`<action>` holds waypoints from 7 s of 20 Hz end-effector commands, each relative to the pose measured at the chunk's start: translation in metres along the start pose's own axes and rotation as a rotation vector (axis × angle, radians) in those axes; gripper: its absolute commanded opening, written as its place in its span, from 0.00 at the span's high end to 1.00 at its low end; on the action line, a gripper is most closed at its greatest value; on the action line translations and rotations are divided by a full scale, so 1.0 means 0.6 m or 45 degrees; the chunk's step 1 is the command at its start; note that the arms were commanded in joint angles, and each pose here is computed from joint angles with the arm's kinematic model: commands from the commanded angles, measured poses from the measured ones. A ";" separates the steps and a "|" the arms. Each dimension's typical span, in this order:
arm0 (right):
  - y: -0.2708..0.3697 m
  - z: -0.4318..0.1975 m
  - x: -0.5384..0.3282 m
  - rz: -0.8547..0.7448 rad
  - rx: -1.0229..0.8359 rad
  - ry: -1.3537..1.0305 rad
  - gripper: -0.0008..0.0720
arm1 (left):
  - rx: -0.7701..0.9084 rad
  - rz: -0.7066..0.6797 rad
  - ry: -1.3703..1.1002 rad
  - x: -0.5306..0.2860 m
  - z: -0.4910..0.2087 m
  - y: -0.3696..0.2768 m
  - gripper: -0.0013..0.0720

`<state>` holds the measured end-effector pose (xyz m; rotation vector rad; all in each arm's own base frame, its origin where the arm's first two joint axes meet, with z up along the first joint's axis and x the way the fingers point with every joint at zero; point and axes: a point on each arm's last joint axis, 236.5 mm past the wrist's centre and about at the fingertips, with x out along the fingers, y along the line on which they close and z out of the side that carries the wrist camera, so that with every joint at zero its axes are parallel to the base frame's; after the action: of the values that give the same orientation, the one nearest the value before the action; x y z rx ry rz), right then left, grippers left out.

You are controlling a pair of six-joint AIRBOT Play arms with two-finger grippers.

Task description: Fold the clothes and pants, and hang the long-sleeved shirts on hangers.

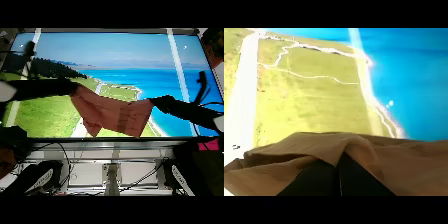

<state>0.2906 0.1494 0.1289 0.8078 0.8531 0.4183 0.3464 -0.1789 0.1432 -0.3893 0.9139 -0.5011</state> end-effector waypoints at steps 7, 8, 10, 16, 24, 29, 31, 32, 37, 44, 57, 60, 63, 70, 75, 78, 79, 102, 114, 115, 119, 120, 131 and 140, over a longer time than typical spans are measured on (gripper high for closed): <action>-0.264 0.093 0.162 -0.308 0.563 -0.289 0.92 | -0.338 0.103 -0.040 0.348 -0.023 0.127 0.96; -0.271 0.104 0.165 -0.322 0.556 -0.314 0.80 | -0.350 0.111 -0.103 0.349 -0.005 0.133 0.96; -0.263 0.127 0.164 -0.323 0.443 -0.340 0.60 | -0.353 0.118 -0.172 0.346 0.016 0.138 0.96; -0.216 0.108 0.170 -0.292 0.182 -0.149 0.51 | -0.352 0.120 -0.176 0.346 0.017 0.138 0.96; -0.244 0.045 0.228 -0.248 0.655 0.021 0.33 | -0.347 0.119 -0.170 0.346 0.015 0.138 0.96; -0.270 0.050 0.284 -0.186 1.039 0.008 0.16 | -0.347 0.119 -0.170 0.346 0.015 0.138 0.96; -0.281 0.068 0.301 -0.183 1.134 -0.027 0.14 | -0.343 0.120 -0.170 0.346 0.015 0.138 0.96; -0.294 0.080 0.308 -0.196 1.222 -0.069 0.14 | -0.343 0.120 -0.169 0.346 0.015 0.138 0.96; -0.323 0.107 0.316 -0.235 1.305 -0.170 0.23 | -0.298 0.138 -0.165 0.346 0.014 0.142 0.96; -0.330 0.104 0.314 -0.262 1.300 -0.173 0.60 | -0.293 0.140 -0.165 0.345 0.014 0.143 0.96; -0.211 0.183 0.284 -0.224 0.236 -0.022 0.96 | -0.291 0.133 -0.184 0.338 0.023 0.139 0.96; -0.244 0.156 0.254 -0.388 -0.586 0.281 0.57 | -0.289 0.132 -0.182 0.339 0.022 0.137 0.96; -0.294 0.179 0.214 -0.565 -1.111 0.461 0.51 | -0.289 0.132 -0.182 0.338 0.022 0.137 0.96; -0.306 0.145 0.240 -0.367 -1.691 0.675 0.21 | -0.290 0.133 -0.182 0.339 0.022 0.138 0.96; -0.300 0.120 0.271 -0.248 -1.659 0.664 0.22 | -0.289 0.132 -0.182 0.339 0.022 0.138 0.96; -0.302 0.113 0.301 -0.242 -1.723 0.654 0.24 | -0.289 0.132 -0.182 0.339 0.022 0.138 0.96; -0.306 0.116 0.313 -0.260 -1.734 0.636 0.24 | -0.289 0.132 -0.182 0.339 0.022 0.138 0.96; -0.163 0.241 0.248 -0.436 -1.573 0.265 0.98 | -0.247 0.089 -0.502 0.255 0.134 0.101 0.96; 0.117 0.178 -0.062 -0.300 -1.845 -0.014 0.97 | -0.011 -0.248 -0.960 -0.132 0.232 -0.127 0.96; 0.128 0.142 -0.089 -0.257 -1.859 0.030 0.97 | 0.021 -0.280 -0.866 -0.140 0.200 -0.147 0.96; 0.174 0.027 -0.178 -0.091 -1.881 0.093 0.97 | 0.147 -0.376 -0.621 -0.200 0.086 -0.206 0.96; 0.185 0.016 -0.191 -0.069 -1.880 0.074 0.97 | 0.166 -0.390 -0.629 -0.219 0.077 -0.214 0.96; -0.053 0.065 0.085 -0.186 -1.394 0.317 0.97 | -0.042 0.133 -0.180 0.122 0.049 0.033 0.96; -0.201 0.076 0.227 -0.287 -1.231 0.403 0.97 | -0.127 0.188 -0.288 0.257 0.072 0.111 0.96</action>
<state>0.4033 0.1380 0.0017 -0.2605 0.8759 0.7055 0.4690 -0.2076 0.0364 -0.4472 0.7654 -0.2818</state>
